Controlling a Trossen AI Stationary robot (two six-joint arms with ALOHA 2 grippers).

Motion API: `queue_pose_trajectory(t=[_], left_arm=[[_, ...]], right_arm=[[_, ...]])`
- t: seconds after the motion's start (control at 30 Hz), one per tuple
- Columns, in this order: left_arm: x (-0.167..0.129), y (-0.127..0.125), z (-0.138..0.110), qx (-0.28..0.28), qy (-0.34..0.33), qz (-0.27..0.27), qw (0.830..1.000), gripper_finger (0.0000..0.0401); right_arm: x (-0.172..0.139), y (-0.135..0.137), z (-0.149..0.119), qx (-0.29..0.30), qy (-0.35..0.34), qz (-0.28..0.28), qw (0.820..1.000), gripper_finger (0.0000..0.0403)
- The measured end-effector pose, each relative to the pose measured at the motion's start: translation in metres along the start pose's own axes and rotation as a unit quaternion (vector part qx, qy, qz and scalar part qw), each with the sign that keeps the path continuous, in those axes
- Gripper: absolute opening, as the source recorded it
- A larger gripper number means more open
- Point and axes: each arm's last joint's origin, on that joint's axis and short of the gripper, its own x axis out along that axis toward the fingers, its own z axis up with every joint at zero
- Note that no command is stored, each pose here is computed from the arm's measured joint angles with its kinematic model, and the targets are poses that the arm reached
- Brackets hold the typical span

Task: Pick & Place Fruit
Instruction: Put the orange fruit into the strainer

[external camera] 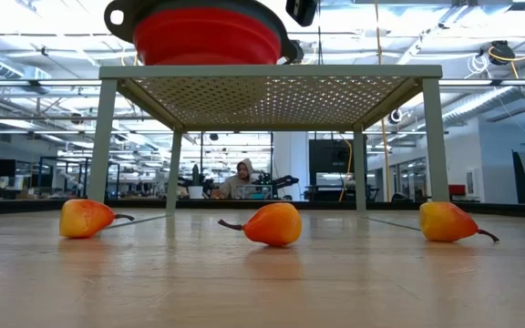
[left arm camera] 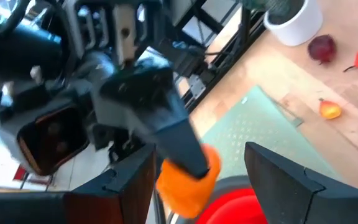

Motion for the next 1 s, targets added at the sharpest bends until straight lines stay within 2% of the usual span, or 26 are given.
queue_pose_trajectory(t=[0.5,1.0], left_arm=[[0.0015,0.0029,-0.0004,0.001,-0.014,-0.004,1.0,0.0243],[0.0052,0.0085,-0.0057,-0.021,-0.022,-0.012,0.999,0.0243]], right_arm=[[0.0001,0.0004,-0.0002,0.007,0.001,0.002,1.0,0.0126],[0.0001,0.0011,-0.0006,0.009,0.007,0.012,1.0,0.0126]])
